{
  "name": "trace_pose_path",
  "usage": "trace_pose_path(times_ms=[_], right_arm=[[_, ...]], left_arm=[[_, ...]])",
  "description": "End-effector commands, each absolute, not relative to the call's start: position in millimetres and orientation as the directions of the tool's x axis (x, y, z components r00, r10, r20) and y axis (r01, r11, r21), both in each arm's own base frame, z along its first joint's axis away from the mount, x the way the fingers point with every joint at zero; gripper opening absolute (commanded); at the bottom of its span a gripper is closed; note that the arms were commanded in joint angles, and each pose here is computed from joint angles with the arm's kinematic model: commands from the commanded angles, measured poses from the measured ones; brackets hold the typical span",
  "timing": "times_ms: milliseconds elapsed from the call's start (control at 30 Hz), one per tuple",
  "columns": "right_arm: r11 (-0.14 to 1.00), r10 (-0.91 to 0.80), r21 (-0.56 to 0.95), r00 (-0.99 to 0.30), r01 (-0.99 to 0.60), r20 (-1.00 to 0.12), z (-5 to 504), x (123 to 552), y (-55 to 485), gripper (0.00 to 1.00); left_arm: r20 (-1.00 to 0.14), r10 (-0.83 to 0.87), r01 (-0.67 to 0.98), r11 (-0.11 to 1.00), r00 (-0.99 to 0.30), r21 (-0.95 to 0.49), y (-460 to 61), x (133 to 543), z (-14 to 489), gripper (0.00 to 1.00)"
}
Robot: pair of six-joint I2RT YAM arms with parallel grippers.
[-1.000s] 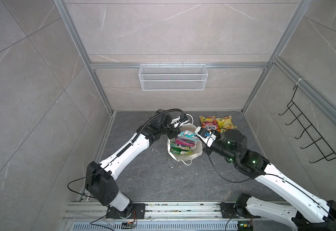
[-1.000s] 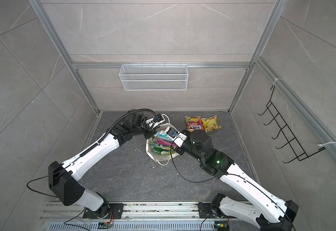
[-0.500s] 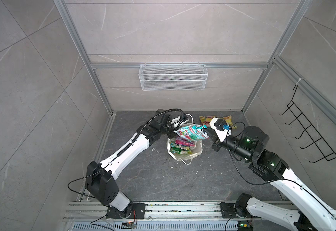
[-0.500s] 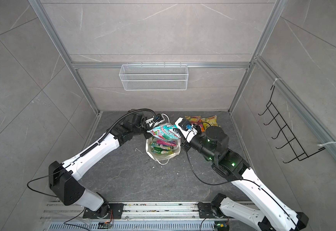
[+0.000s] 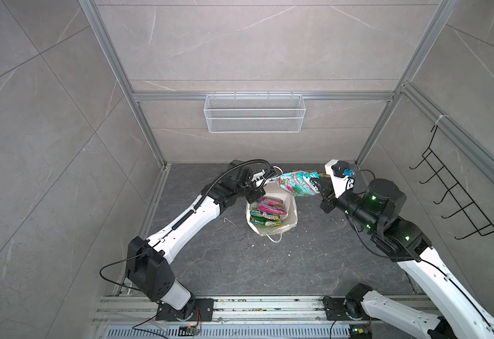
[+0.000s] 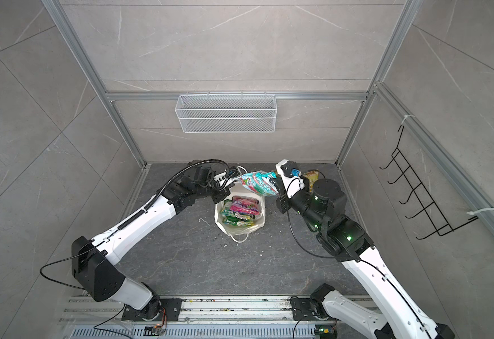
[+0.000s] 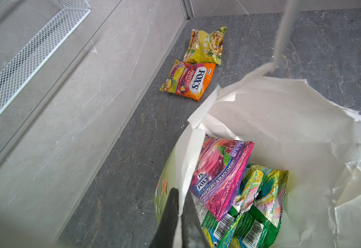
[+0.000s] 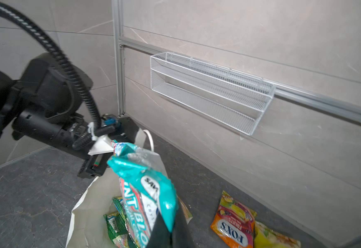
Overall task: Take the snacks out of the paper bag
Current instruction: Place the snack at the middle-right of the table.
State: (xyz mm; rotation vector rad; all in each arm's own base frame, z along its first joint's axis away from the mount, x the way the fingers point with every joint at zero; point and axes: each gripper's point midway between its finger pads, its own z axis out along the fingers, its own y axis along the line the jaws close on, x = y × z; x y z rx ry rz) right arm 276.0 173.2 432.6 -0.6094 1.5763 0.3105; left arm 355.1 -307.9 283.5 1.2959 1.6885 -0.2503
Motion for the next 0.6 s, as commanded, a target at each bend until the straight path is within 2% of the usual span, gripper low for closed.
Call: trace_pose_path(times_ms=[0,100,300,467,567], right_arm=[[0.851,-0.096,-0.079,-0.007,-0.519,-0.995,455.3,279.6,159.5,0.00],[0.880,-0.083,-0.055,-0.039,-0.472,-0.996,450.0,293.3,147.1,0.00],[0.935,-0.044,0.037,-0.218,-0.352,-0.975,410.9,340.1,115.7,0.00],[0.917,0.121,0.278,-0.466,-0.285,-0.876,342.8,382.6,80.1,0.00],[0.902,0.195,0.368,-0.545,-0.228,-0.815,312.7,394.7,60.0,0.00]], left_arm=[[-0.804,0.590,0.801,0.448,0.067,0.396,-311.6,361.2,313.3,0.00],[-0.804,0.591,0.801,0.448,0.068,0.397,-311.5,360.2,312.9,0.00],[-0.807,0.585,0.800,0.444,0.082,0.404,-309.9,356.7,314.6,0.00],[-0.806,0.585,0.802,0.437,0.090,0.407,-309.5,354.6,313.9,0.00],[-0.805,0.586,0.801,0.434,0.095,0.411,-309.8,354.9,314.4,0.00]])
